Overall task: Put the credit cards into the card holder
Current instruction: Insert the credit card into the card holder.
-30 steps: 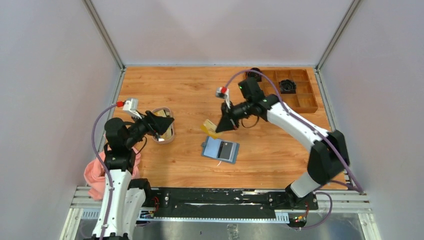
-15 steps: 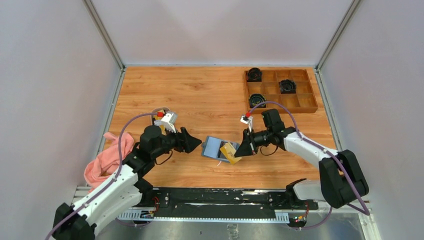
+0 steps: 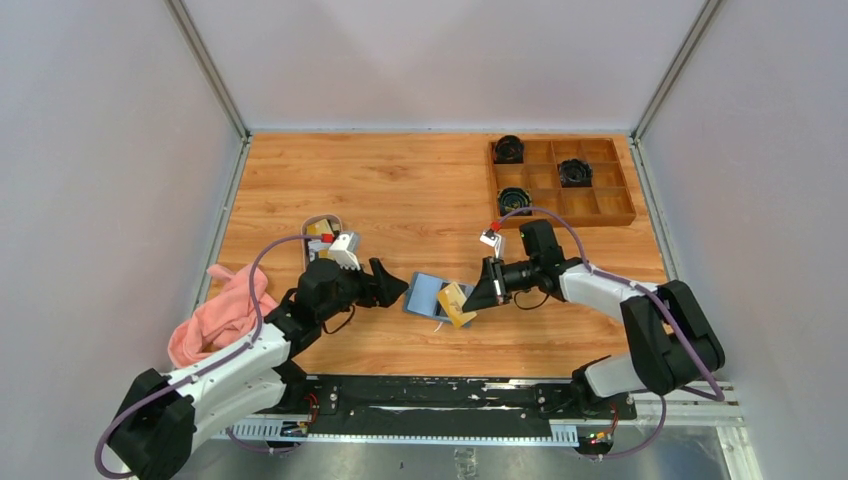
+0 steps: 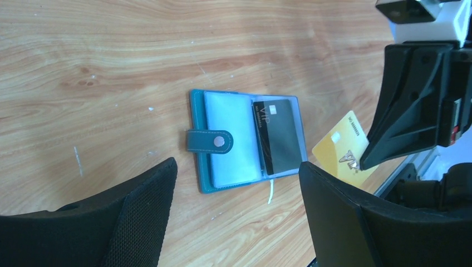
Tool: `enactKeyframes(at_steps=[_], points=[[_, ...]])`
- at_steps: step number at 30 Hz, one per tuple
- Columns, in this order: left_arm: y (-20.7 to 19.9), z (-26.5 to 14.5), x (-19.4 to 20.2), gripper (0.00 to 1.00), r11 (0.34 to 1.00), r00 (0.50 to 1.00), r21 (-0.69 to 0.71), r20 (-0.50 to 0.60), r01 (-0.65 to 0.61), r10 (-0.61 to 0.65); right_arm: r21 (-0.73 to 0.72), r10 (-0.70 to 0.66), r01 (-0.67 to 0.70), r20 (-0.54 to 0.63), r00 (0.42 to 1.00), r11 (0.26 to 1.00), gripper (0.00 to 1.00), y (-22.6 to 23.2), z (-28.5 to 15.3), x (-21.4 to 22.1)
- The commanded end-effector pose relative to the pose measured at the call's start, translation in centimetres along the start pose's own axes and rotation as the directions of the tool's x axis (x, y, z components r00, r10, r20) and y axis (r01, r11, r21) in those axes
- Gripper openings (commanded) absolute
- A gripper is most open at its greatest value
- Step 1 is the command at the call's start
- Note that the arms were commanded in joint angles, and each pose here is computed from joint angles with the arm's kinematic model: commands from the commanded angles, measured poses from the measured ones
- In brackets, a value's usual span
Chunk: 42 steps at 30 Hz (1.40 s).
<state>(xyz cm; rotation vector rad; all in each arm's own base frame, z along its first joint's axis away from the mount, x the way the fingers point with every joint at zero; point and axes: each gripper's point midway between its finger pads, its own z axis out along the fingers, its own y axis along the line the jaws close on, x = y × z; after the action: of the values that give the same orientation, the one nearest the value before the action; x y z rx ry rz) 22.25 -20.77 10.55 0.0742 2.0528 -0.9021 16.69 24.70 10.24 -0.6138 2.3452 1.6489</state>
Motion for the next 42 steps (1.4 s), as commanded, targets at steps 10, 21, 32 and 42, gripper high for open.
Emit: enactKeyframes(at_steps=[10, 21, 32, 42], points=[[0.7, 1.2, 2.4, 0.83, 0.992, 0.99, -0.031, -0.066, 0.12, -0.122, 0.09, 0.187, -0.192, 0.06, 0.981, 0.977, 0.0, -2.3, 0.6, 0.1], [1.1, 3.0, 3.9, 0.63, 0.994, 0.985, -0.062, -0.137, 0.093, -0.101, 0.182, 0.278, -0.292, 0.099, 0.956, 0.939, 0.0, -4.5, 1.3, -0.1], [1.7, 3.7, 5.8, 0.52, 0.992, 0.977, -0.091, -0.189, 0.082, -0.098, 0.217, 0.36, -0.369, 0.083, 0.929, 0.904, 0.0, -5.4, 2.5, -0.7], [1.7, 3.8, 6.8, 0.45, 0.992, 0.97, -0.099, -0.22, 0.08, -0.101, 0.245, 0.378, -0.379, 0.055, 0.924, 0.892, 0.0, -6.3, 3.1, -0.5]])
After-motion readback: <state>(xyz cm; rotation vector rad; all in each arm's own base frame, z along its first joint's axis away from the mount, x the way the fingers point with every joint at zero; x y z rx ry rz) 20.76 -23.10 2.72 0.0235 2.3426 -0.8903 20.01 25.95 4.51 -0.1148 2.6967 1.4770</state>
